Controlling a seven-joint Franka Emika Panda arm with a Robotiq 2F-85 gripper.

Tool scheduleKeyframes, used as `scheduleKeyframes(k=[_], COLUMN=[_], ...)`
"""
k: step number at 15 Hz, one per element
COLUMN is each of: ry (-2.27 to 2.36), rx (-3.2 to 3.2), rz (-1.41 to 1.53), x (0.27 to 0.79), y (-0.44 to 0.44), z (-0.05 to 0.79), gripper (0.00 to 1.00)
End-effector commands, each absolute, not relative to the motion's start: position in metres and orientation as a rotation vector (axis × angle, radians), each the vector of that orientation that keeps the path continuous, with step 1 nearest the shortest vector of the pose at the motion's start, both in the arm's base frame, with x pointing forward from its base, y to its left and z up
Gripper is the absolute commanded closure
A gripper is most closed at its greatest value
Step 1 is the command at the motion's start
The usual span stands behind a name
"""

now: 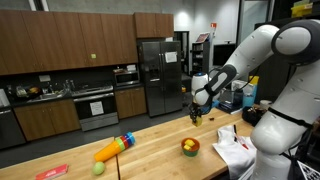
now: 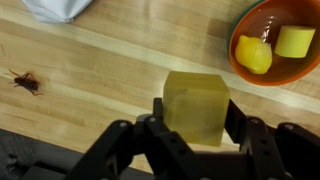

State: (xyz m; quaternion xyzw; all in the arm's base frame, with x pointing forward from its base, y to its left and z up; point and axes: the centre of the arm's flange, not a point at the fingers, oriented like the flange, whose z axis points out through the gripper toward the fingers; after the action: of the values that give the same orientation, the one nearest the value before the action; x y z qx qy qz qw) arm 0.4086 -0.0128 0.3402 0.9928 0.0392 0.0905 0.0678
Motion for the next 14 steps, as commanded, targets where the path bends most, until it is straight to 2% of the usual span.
scheduleKeyframes(k=[1, 9, 14], ry=[0.069, 0.225, 0.273], rx=[3.000, 2.990, 2.982], rz=[0.294, 0.025, -0.044], x=[0.436, 0.464, 0.482], y=[-0.018, -0.005, -0.001], z=[0.352, 0.340, 0.331], gripper=[0.66, 0.66, 0.66])
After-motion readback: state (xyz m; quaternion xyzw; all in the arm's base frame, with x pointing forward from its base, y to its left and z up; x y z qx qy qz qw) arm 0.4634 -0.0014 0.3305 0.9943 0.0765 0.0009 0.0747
